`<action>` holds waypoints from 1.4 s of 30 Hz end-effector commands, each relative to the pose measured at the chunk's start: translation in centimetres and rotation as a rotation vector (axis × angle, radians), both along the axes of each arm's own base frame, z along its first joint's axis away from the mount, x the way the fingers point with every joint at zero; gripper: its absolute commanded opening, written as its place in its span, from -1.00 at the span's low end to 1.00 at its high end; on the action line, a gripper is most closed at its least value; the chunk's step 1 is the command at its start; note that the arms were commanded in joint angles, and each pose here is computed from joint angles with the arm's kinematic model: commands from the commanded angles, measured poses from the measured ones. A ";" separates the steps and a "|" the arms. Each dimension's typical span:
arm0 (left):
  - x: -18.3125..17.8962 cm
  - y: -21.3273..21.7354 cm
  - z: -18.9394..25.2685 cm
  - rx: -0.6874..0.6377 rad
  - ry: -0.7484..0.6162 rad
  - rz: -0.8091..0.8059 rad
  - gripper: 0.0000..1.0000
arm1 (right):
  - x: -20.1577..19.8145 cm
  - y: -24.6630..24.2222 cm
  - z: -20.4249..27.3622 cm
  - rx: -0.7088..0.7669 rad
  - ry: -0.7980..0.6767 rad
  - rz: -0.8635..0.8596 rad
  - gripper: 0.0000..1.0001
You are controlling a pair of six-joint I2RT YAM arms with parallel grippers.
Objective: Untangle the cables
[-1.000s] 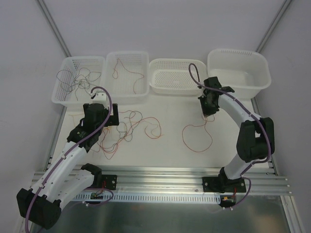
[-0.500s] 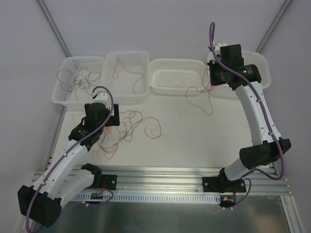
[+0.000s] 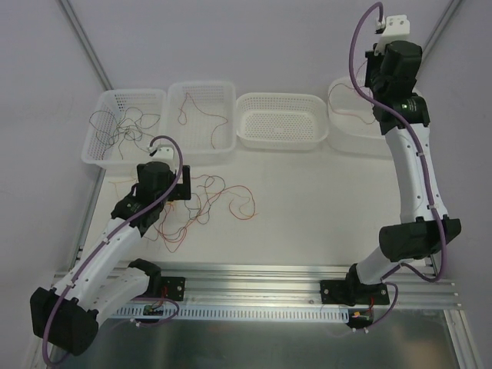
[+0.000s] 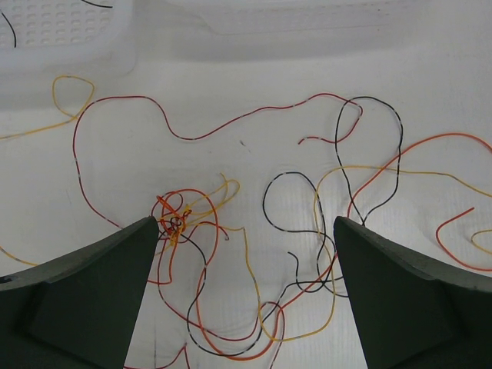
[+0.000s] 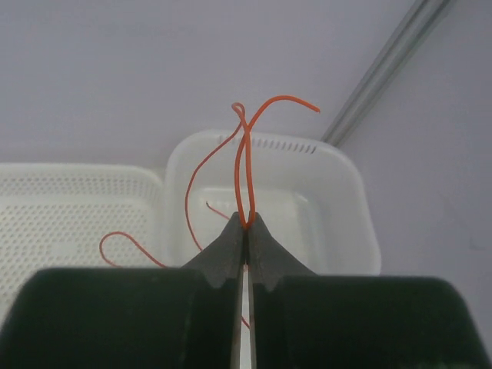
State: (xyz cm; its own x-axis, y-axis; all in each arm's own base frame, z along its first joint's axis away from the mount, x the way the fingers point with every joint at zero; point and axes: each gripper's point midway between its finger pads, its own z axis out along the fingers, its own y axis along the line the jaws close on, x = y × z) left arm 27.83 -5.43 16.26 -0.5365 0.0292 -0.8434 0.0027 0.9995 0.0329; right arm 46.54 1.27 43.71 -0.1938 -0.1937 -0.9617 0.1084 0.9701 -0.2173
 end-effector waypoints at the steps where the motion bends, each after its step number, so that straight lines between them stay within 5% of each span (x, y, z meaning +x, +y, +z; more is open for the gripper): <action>1: 0.5 0.2 -0.2 0.005 -0.003 0.007 0.98 | 2.8 -3.5 5.7 -0.050 -0.244 -0.114 -0.99; 7: 0.6 -0.2 -1.3 0.013 0.039 -0.018 0.98 | 8.3 -7.4 3.6 -0.146 -0.228 -0.185 -0.99; 17: 0.8 -1.0 -2.4 0.015 0.089 -0.058 0.98 | 13.7 -11.8 -10.5 -0.117 0.008 -0.282 -0.91; 19: 0.8 -1.1 -2.5 0.014 0.093 -0.061 0.98 | 13.8 -12.5 -12.1 -0.123 0.039 -0.325 -0.47; 20: 0.8 -1.1 -2.5 0.012 0.093 -0.064 0.98 | 13.8 -12.6 -12.4 -0.125 0.050 -0.330 0.10; 22: 0.8 -1.2 -2.4 0.008 0.089 -0.069 0.98 | 13.4 -12.6 -12.7 -0.117 0.072 -0.339 0.47; 27: 0.6 -1.7 -1.8 -0.016 0.072 -0.090 0.98 | 10.3 -9.9 -9.5 -0.076 0.081 -0.271 0.86; 34: 0.4 -2.2 -1.0 -0.047 0.049 -0.116 0.98 | 2.9 -1.0 -10.3 0.002 0.253 -0.059 0.89; 42: 0.1 -2.6 -1.0 -0.097 0.063 -0.097 0.99 | -9.4 15.8 -19.8 0.236 0.634 0.441 0.81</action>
State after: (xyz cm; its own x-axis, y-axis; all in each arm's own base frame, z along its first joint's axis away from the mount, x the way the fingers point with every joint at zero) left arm 27.61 -7.82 14.17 -0.6078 0.0507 -0.7925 0.1122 0.9934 -0.0225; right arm 42.95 11.73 29.60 -0.4879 -0.2195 -0.8448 -0.2222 0.9672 -0.1229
